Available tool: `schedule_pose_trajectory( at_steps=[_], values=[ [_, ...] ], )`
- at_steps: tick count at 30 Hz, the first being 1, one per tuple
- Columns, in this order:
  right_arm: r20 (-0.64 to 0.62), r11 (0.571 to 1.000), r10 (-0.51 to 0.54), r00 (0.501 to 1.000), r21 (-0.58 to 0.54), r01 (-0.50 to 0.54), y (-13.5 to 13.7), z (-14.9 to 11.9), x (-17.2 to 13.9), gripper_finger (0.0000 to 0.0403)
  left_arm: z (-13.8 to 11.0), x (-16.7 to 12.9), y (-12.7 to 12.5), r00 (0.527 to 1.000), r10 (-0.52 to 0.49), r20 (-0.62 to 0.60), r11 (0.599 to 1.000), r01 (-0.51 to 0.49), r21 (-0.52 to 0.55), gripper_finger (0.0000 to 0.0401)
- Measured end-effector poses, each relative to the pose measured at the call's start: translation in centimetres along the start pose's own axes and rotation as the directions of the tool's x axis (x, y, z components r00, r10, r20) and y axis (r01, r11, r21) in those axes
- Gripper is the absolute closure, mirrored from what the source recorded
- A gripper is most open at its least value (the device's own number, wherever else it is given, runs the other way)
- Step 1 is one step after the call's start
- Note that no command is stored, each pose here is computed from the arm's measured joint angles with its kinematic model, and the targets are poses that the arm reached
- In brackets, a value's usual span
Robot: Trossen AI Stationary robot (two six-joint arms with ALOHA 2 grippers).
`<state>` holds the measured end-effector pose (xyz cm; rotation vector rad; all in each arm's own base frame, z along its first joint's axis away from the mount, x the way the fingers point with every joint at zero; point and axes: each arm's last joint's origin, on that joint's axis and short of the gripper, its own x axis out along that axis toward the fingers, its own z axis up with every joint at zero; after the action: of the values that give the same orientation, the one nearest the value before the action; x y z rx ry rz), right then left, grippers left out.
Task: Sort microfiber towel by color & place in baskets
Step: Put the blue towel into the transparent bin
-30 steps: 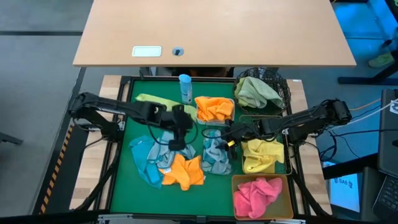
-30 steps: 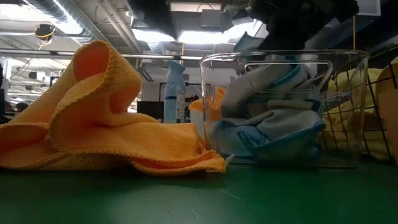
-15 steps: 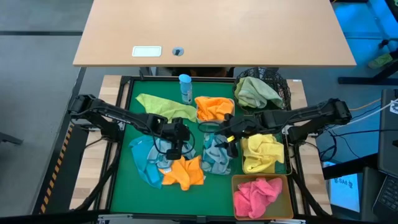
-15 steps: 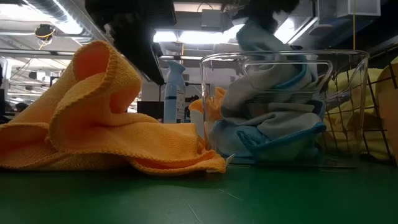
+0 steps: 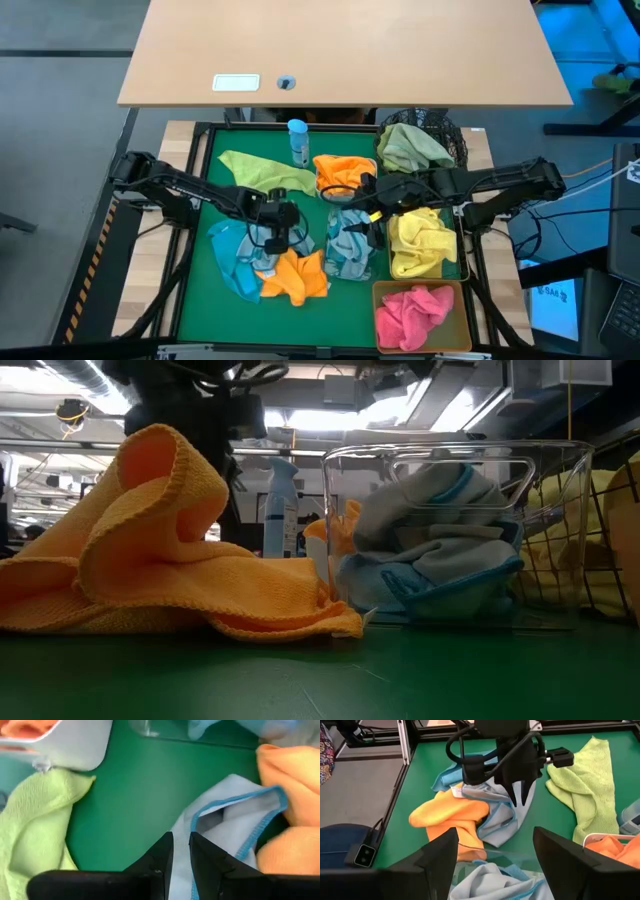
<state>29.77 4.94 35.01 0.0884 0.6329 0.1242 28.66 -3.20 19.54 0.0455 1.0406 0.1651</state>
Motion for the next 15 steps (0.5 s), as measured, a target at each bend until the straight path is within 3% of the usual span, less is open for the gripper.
schedule_pose_trajectory(
  at_steps=[6, 15],
  values=[
    [-0.031, 1.000, -0.004, 1.000, 0.000, 0.004, -0.04, -0.30, 0.00, 0.0146, -0.53, 0.56, 0.24, 1.000, -0.005, -0.014, 0.997, 0.004, -0.075, 0.0321],
    [-0.034, 1.000, -0.005, 0.999, 0.000, 0.005, -0.05, -0.33, -0.01, 0.0146, -0.22, 0.64, -0.12, 0.997, -0.074, 0.029, 0.993, 0.076, -0.086, 0.0260]
  ],
)
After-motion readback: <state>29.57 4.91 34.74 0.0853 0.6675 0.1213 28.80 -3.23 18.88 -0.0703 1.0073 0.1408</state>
